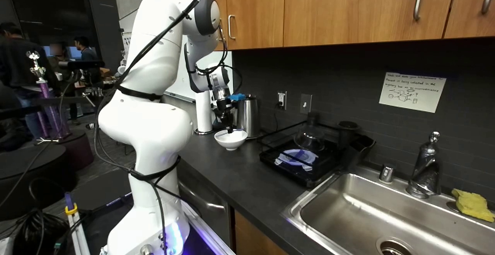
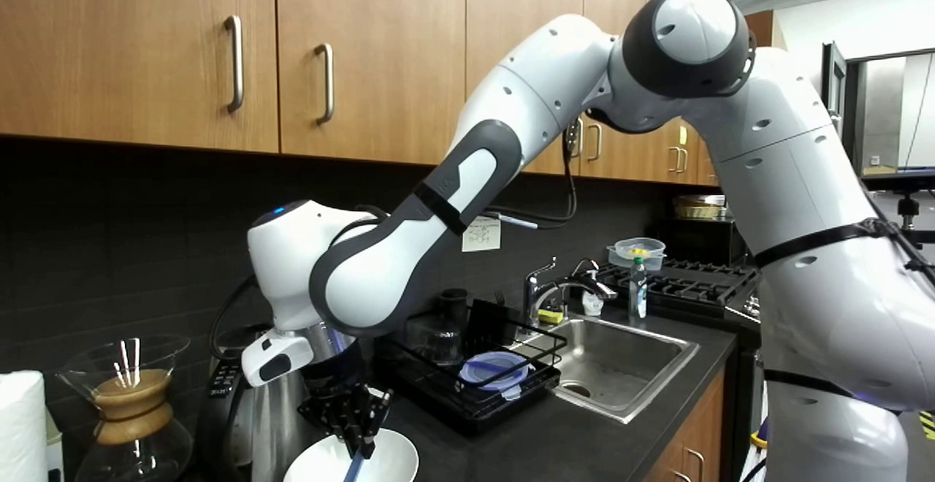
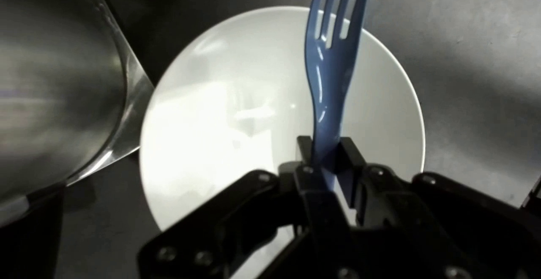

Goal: Put the fork in the bowl

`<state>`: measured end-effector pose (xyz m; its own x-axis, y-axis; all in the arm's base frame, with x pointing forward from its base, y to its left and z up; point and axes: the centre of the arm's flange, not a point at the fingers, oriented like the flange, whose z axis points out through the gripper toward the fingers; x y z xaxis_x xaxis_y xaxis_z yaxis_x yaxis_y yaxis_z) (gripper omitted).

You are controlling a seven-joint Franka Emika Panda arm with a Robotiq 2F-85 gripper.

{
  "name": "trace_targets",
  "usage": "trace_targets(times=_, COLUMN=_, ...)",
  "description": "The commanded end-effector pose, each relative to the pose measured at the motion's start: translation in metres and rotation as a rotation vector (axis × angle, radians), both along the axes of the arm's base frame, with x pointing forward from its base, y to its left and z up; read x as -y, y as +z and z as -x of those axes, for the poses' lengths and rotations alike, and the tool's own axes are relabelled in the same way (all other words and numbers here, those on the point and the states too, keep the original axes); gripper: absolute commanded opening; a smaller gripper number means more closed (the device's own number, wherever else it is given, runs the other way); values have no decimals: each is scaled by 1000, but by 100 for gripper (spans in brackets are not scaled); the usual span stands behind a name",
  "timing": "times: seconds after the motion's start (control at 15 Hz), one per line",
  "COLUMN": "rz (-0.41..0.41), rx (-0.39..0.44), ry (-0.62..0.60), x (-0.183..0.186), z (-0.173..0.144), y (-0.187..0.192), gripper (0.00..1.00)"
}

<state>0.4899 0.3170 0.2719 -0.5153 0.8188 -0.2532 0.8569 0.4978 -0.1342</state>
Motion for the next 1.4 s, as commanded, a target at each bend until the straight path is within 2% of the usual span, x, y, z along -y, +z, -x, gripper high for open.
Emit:
trace_targets(times=0.0, rz=-5, rx=-2, ry=6, x=0, z=-1, y=-1, gripper=19)
trace_targets(times=0.27, rz=-8, rx=-8, ry=16, x=1, z=-2, y=-4, gripper=41)
trace_targets(times=0.93, rz=-9, rx=-8, ry=18, x=1, z=-1, y=-4, gripper=42)
trace_targets(times=1.0, rz=-9, rx=-8, ry=18, x=1, z=-1, y=-4, gripper=67)
trace_targets(times=1.13, rz=-19, rx=10, ry=-5, x=3, z=5, y=-4, gripper=73)
trace_targets(times=1.33, rz=-18, rx=10, ry=-52, x=6, z=7, y=-9, gripper=92)
